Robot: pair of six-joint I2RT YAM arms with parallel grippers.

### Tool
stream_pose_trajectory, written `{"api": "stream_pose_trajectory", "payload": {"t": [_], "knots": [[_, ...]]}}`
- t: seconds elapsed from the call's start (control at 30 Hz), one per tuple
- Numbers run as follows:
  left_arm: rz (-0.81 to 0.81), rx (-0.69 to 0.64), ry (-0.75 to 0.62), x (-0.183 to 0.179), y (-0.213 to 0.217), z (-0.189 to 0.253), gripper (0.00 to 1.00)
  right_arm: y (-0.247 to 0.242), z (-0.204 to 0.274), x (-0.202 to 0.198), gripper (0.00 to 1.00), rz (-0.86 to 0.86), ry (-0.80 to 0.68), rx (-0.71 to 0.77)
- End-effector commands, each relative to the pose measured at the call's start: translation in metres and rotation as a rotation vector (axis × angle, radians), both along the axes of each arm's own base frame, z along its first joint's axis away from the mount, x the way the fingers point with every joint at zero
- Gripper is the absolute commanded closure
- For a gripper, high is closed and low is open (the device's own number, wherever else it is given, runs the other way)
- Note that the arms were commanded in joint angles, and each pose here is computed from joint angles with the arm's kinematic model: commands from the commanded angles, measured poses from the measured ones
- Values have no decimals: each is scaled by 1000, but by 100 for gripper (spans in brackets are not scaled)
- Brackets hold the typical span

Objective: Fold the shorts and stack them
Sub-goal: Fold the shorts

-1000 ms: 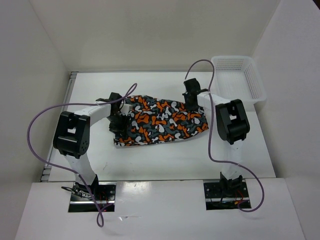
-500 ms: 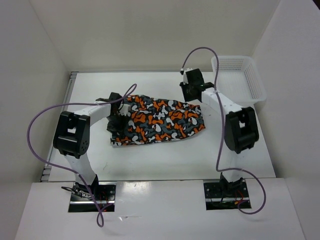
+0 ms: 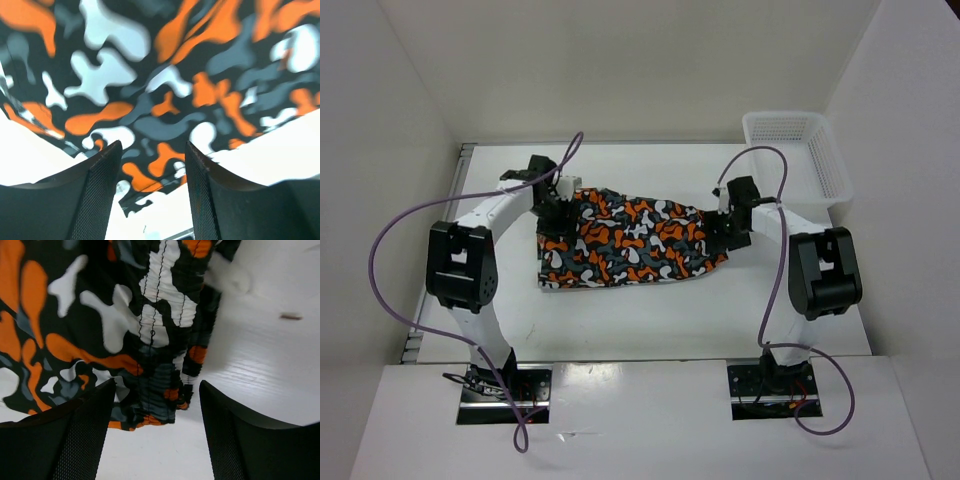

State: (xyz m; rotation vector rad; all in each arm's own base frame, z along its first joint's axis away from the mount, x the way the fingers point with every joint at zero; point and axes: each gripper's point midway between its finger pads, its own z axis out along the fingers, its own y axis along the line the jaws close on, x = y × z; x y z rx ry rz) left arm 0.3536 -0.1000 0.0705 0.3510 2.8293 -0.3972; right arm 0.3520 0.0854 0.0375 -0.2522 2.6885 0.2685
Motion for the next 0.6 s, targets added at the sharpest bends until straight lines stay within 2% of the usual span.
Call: {"api": "stream_pose_trajectory", "payload": {"t": [0.0, 0.1, 0.13, 0.17, 0.3, 0.33, 0.4, 0.43, 0.57], "knots": [[-73, -107, -39, 6, -26, 33, 39, 12, -4, -1, 27, 7, 2, 43], [-133, -153, -69, 24, -55, 43, 38, 6, -17, 9, 27, -34, -5, 12], [-145, -161, -59, 31, -62, 34, 37, 5, -26, 9, 28, -47, 12, 3], [-158, -169, -105, 48, -70, 43, 37, 4, -30, 7, 28, -47, 24, 0], [-216, -209, -103, 69, -103, 28, 37, 8, -41, 6, 51, -39, 57, 12], [-229, -179, -100, 72, -110, 11, 37, 7, -41, 6, 61, -31, 55, 9], [-245, -146, -107, 74, -119, 0, 37, 6, -41, 6, 68, -34, 54, 0], [-257, -116, -112, 76, -125, -11, 37, 6, -41, 6, 75, -34, 54, 0], [-264, -57, -121, 80, -131, -34, 35, 4, -42, 6, 95, -47, 54, -6]]}}
